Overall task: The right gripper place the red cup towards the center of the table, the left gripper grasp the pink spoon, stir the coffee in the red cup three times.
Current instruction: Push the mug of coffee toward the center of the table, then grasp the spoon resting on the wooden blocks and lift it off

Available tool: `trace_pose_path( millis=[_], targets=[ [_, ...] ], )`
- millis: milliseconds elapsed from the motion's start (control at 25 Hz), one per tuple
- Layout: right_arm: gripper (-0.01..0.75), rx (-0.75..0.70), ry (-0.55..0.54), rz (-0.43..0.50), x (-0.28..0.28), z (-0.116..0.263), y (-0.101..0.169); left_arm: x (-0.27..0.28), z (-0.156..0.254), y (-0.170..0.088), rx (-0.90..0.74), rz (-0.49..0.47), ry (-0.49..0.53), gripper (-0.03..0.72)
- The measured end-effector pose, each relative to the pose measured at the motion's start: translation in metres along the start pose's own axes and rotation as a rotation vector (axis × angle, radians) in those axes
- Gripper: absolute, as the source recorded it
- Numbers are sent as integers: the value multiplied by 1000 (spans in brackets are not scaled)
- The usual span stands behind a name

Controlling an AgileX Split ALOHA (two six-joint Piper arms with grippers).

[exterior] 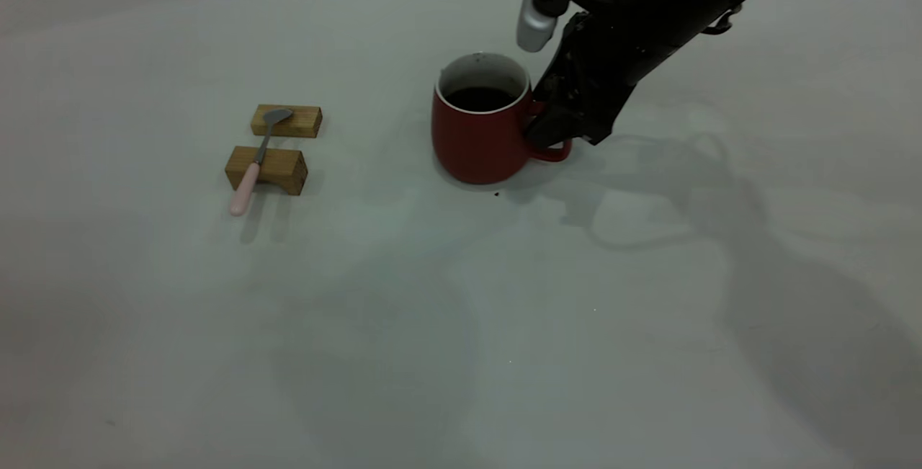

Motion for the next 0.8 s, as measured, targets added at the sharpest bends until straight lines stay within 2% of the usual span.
trace_pose_path(
  millis=[240,360,480,600,720,800],
  targets=[
    [507,-80,-20,42,25,-10,-12,0,0,0,0,0,0,445],
    [492,-237,-52,83,66,-18,-20,0,0,0,0,0,0,445],
    [483,-492,-121,89,120,-35,-16,0,0,0,0,0,0,445],
    [483,-789,-185,96,177,-51,1,0,0,0,0,0,0,445],
    [483,-949,-195,132,235,-55,28,0,0,0,0,0,0,445],
    [483,-1013,-160,155,264,-46,53,0,0,0,0,0,0,445]
  ],
)
Point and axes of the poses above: a point on each arm's last joint axis where the gripper is mounted, x pointing back along that axis away from the gripper, y along the wrist's bending axis when the last joint is at zero, z = x × y, the point moved 5 cm from there along -x, pointing out along that axis toward the gripper, and after that the axes turned 1 degree about -x, right-handed, at the moved point
